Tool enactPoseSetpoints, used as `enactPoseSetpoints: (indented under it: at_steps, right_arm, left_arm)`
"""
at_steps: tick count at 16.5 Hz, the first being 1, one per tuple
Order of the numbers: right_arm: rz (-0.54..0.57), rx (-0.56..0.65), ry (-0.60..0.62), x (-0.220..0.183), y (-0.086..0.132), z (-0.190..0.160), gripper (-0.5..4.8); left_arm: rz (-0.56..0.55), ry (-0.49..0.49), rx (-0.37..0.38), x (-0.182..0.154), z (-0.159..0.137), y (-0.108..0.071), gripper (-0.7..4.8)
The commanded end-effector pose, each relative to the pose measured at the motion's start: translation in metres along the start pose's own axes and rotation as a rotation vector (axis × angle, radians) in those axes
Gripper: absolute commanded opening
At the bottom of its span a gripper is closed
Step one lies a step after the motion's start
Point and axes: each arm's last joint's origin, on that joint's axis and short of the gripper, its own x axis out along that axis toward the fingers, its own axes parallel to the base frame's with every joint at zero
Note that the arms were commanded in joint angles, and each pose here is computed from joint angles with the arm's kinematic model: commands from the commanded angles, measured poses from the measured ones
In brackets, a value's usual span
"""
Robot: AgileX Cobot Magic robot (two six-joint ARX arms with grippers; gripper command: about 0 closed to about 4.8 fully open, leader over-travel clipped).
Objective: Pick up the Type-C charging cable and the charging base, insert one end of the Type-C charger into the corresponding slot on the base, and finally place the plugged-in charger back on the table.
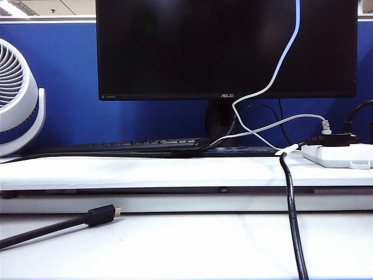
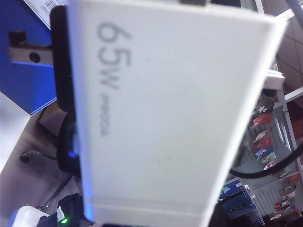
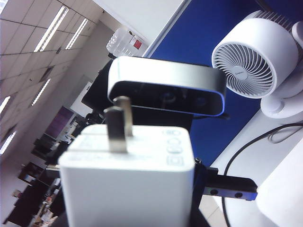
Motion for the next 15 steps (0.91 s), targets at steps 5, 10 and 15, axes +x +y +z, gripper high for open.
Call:
enactPoseSetpoints:
  at_steps: [5, 10, 15]
  right_arm:
    - [0.044, -0.080, 0.036, 0.008, 0.008, -0.004, 0.80]
    - [0.073, -0.095, 0.071, 0.020, 0.010, -0.009, 0.80]
    - [0.081, -0.057, 0.085, 0.016, 0.009, -0.007, 0.80]
  left_arm:
    - [-0.008, 0.001, 0.015, -0.001, 0.001, -0.003, -0.06]
    - [-0.010, 0.004, 0.016, -0.001, 0.001, -0.003, -0.06]
    - [-0.010, 0.003, 0.029, -0.001, 0.001, -0.004, -0.06]
